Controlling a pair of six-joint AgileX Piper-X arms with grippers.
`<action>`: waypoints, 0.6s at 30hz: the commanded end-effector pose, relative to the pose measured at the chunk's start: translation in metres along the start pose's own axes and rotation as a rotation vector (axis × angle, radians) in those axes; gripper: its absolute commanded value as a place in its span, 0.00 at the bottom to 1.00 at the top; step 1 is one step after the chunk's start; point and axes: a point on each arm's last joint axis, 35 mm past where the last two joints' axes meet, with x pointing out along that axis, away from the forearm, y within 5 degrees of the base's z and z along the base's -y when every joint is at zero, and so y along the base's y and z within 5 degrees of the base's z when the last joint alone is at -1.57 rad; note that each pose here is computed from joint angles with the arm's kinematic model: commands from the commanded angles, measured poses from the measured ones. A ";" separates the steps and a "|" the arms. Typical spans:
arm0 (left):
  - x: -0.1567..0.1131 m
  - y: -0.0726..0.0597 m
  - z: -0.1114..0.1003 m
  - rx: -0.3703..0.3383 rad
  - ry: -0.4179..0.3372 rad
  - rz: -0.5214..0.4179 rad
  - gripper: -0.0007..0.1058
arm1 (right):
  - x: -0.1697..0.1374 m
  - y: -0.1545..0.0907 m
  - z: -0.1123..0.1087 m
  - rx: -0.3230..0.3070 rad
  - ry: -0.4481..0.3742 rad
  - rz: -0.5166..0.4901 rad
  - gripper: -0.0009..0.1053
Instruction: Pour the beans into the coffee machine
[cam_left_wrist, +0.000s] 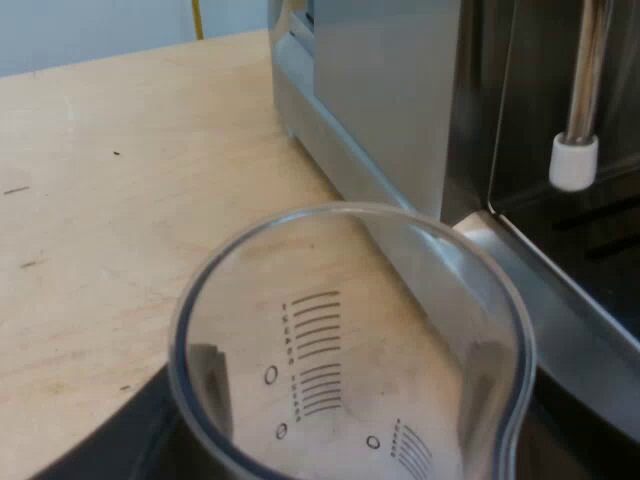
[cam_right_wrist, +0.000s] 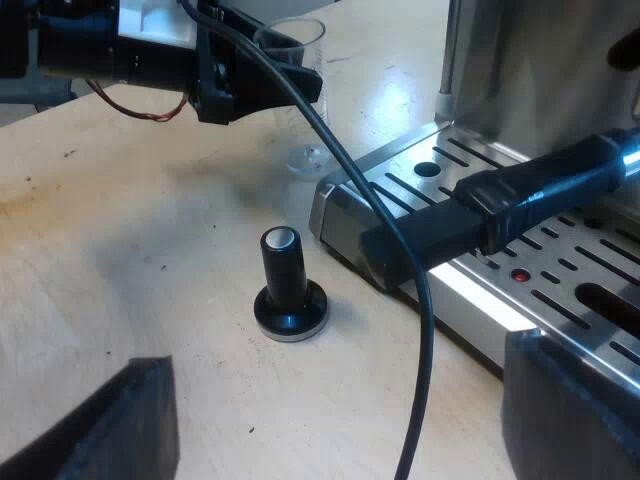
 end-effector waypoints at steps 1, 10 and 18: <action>0.002 0.000 0.000 -0.002 -0.012 -0.012 0.26 | -0.001 0.000 0.003 -0.011 -0.020 -0.004 0.65; 0.003 0.001 -0.003 -0.003 -0.009 -0.012 0.44 | -0.001 0.000 0.003 -0.011 -0.020 -0.004 0.65; 0.003 0.002 -0.003 -0.003 -0.009 -0.002 0.66 | -0.001 0.000 0.003 -0.011 -0.020 -0.004 0.65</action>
